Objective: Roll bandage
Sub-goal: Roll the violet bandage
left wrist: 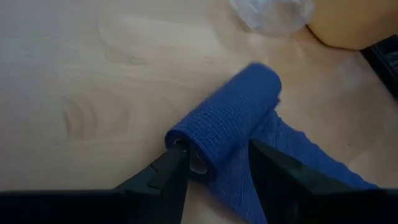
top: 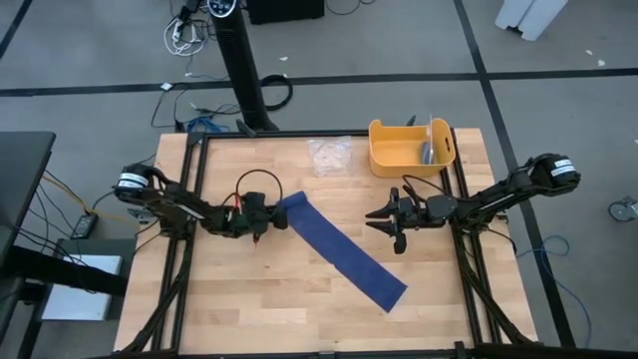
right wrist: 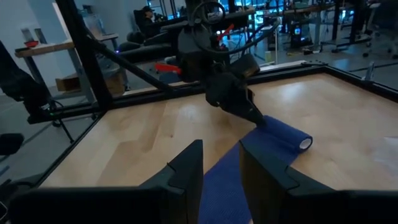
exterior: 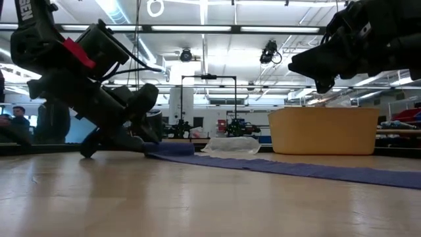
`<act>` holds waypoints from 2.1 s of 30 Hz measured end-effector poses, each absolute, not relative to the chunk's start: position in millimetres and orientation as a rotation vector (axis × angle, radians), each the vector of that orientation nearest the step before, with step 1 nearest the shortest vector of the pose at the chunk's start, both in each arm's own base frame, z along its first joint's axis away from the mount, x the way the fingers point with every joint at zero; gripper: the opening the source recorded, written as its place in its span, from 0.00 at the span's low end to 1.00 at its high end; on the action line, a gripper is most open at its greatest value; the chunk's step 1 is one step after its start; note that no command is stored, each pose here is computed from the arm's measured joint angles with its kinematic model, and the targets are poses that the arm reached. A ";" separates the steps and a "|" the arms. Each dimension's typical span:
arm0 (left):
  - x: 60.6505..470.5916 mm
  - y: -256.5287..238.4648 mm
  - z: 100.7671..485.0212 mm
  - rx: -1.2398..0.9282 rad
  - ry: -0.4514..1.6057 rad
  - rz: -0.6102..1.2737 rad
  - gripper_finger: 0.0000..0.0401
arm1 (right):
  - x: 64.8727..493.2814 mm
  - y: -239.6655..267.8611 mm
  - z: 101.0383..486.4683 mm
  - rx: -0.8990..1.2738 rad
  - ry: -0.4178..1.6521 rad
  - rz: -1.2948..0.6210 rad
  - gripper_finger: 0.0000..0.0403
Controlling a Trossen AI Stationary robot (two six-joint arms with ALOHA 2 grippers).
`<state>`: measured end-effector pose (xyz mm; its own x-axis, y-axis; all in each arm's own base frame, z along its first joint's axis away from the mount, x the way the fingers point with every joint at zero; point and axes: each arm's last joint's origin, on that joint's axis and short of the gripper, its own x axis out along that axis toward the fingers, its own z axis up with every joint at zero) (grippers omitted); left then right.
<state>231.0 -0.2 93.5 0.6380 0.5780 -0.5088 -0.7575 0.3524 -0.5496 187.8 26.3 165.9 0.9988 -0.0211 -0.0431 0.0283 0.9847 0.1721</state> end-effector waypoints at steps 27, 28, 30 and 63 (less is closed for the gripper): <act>251.0 15.3 109.5 -0.351 0.166 0.685 0.02 | 188.0 26.4 169.5 0.181 0.004 -0.021 0.25; 250.8 15.2 109.0 -0.346 0.173 0.686 0.02 | 188.0 26.4 170.1 0.183 -0.002 -0.021 0.25; 250.9 13.8 109.3 -0.336 0.173 0.680 0.02 | 188.6 26.5 170.7 0.194 -0.001 -0.021 0.25; 246.1 -85.5 159.5 0.282 -0.117 0.265 0.01 | 287.5 53.1 193.4 0.103 0.030 -0.062 0.01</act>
